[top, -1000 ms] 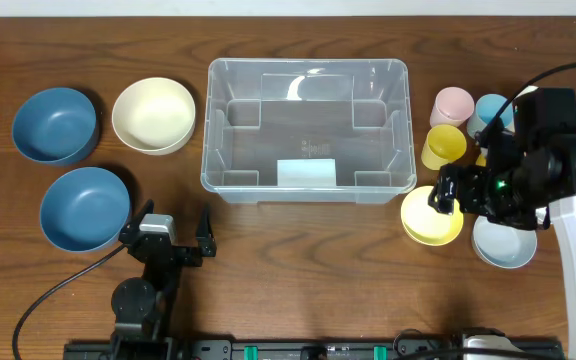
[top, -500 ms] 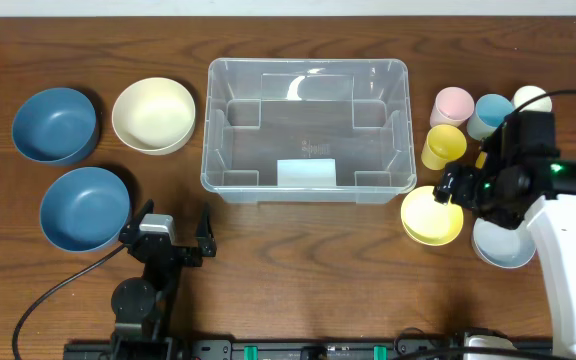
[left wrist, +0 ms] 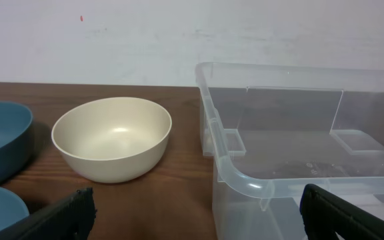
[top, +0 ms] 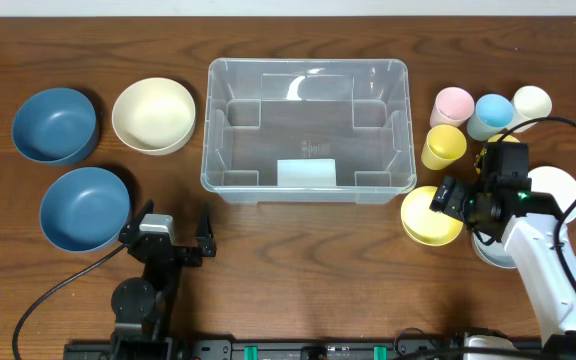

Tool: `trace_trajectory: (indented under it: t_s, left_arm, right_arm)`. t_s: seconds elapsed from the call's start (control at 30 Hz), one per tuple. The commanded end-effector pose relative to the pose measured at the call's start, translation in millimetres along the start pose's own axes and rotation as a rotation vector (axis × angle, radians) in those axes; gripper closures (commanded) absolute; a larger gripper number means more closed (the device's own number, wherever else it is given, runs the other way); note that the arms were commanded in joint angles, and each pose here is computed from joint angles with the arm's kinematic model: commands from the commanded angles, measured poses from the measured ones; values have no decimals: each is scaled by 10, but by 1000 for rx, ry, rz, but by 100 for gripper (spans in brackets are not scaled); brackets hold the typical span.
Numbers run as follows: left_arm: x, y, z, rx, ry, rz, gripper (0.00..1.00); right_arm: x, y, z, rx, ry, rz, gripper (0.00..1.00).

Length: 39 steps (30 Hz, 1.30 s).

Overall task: Pack container
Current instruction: 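Move the right gripper over the yellow bowl rim and lower, then close the right gripper on the yellow bowl rim and lift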

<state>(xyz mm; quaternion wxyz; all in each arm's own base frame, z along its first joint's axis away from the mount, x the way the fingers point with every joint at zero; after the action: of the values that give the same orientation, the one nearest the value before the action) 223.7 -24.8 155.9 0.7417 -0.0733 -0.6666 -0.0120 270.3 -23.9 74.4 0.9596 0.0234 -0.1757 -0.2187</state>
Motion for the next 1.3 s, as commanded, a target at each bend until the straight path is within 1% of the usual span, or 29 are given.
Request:
trace_trajectory:
  t_s: [0.0,0.07,0.17,0.27,0.4,0.67,0.77,0.8,0.93,1.13,1.23,1.27]
  left_arm:
    - [-143,2,-7,-6,46,-11,2]
    - [-143,2,-7,-6,46,-11,2]
    - [-144,2,-7,-6,47,-11,2]
    - [-144,2,-7,-6,47,-11,2]
    - [-144,2,-7,-6,47,-11,2]
    - [-144,2,-7,-6,47,-11,2]
    - [-143,2,-7,-6,46,-11,2]
    - [-144,2,-7,-6,47,-11,2]
    - [-144,2,-7,-6,47,-11,2]
    - [-144,2,-7,-6,47,-11,2]
    - [-144,2,-7,-6,47,-11,2]
    - [-144,2,-7,-6,47,-11,2]
  right_arm:
    - [-27,-77,-64,-28,-20,4,12]
    - [-18,-49,-75,-11,-26,4,15]
    - [5,-40,-74,-7,-36,5,23]
    - [12,-37,-74,-5,-39,5,34]
    - [0,-42,-75,-8,-34,5,52]
    - [-42,-72,-78,-24,-16,4,64]
    - [-46,-84,-80,-31,-14,4,75]
    - [-42,-103,-85,-44,-17,1,76]
    - [-49,-166,-139,-86,-8,-7,76]
    - [-76,-198,-238,-110,19,-12,63]
    - [-80,-220,-280,-127,25,-11,63]
    - [-83,-221,-302,-128,30,-11,64]
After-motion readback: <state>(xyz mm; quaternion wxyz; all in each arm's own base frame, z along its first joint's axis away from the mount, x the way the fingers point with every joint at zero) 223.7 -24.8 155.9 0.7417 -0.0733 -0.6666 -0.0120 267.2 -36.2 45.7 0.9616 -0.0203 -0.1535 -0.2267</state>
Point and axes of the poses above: each gripper's point midway between its finger pads, its own z axis back along the fingers, its own y axis along the line the jaws close on, x = y × z, the point moved 2 cm from there along z, back along the fingers
